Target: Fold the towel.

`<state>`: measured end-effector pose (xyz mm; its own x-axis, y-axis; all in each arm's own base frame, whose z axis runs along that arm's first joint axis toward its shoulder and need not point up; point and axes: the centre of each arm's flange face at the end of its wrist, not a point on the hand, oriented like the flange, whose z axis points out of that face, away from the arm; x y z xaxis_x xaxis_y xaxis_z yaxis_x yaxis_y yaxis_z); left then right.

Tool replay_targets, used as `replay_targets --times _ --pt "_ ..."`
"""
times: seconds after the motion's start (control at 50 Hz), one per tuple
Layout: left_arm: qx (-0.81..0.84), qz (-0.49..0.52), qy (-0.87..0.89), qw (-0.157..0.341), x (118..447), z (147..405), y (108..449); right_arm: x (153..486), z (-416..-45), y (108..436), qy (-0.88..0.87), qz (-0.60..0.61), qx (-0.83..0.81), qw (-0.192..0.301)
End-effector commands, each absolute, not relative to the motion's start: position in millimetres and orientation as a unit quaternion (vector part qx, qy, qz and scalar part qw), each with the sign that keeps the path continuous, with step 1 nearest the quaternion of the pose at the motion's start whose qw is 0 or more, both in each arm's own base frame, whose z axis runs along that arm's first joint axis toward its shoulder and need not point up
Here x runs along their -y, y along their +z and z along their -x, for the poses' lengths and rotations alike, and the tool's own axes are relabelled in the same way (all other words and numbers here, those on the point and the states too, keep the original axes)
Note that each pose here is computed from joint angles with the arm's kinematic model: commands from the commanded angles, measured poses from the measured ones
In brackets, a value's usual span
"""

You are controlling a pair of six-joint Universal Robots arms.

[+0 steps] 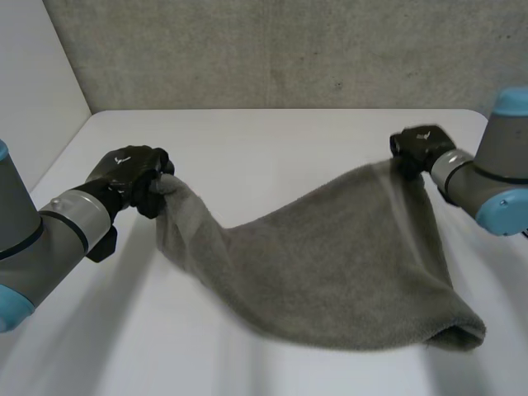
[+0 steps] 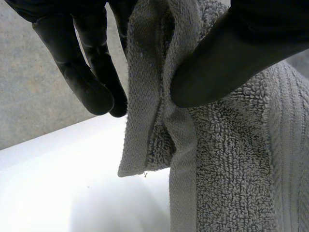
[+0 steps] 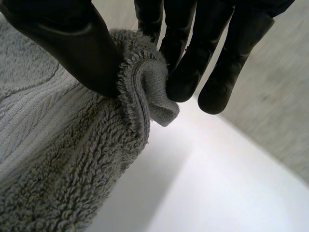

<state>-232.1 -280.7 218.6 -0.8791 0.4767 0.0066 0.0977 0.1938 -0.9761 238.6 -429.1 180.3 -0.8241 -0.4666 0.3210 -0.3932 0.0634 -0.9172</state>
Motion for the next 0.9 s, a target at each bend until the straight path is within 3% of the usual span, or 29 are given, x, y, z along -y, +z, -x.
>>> replay_targets --times 0.02,0.14,0.18,0.2,0.24,0.28,0.3,0.34,0.4,0.46,0.6,0.68,0.72,0.78,0.82,0.9 --pt "0.748 0.191 0.616 0.156 286.8 233.8 225.5 415.5 -238.1 234.1 -0.673 0.294 -0.678 0.028" --pt "0.718 0.211 0.65 0.129 322.5 241.1 233.2 427.7 -242.6 254.8 -0.712 0.293 -0.638 0.022" --pt "0.682 0.216 0.694 0.083 352.3 243.8 253.0 440.3 -243.0 284.1 -0.767 0.265 -0.584 -0.004" --pt "0.682 0.216 0.694 0.083 352.4 243.8 253.1 440.4 -243.0 284.3 -0.767 0.265 -0.584 -0.004" --pt "0.656 0.214 0.722 0.053 364.3 243.9 270.2 444.4 -242.7 298.8 -0.797 0.241 -0.554 -0.019" --pt "0.585 0.19 0.789 0.002 381.4 241.5 314.5 446.3 -235.2 331.7 -0.858 0.189 -0.477 -0.042" --pt "0.584 0.19 0.789 0.002 381.5 241.5 314.7 446.2 -235.1 331.9 -0.858 0.189 -0.476 -0.042" --pt "0.508 0.16 0.846 -0.013 387.1 239.8 348.0 425.4 -229.0 374.2 -0.902 0.155 -0.402 -0.035" --pt "0.474 0.15 0.868 -0.01 383.7 239.7 364.9 414.4 -227.8 383.9 -0.904 0.157 -0.396 -0.031" --pt "0.478 0.153 0.865 -0.007 378.6 239.5 360.1 409.1 -228.5 367.0 -0.882 0.187 -0.433 -0.012" --pt "0.555 0.193 0.809 0.008 367.7 241.3 295.0 381.4 -247.2 290.3 -0.769 0.305 -0.557 0.076" --pt "0.588 0.213 0.78 0.015 359.9 240.9 263.3 374.0 -245.2 264.6 -0.737 0.325 -0.586 0.087" --pt "0.624 0.229 0.747 0.018 351.7 239.8 227.5 365.3 -247.4 228.2 -0.702 0.344 -0.617 0.096" --pt "0.643 0.236 0.729 0.016 347.6 238.7 208.7 362.3 -247.0 208.3 -0.683 0.352 -0.633 0.095" --pt "0.672 0.256 0.695 0.006 338.2 235.6 178.5 355.9 -243.3 174.7 -0.646 0.372 -0.662 0.084" --pt "0.688 0.29 0.665 -0.017 325.1 232.1 156.2 345.7 -239.0 154.0 -0.611 0.4 -0.681 0.066"
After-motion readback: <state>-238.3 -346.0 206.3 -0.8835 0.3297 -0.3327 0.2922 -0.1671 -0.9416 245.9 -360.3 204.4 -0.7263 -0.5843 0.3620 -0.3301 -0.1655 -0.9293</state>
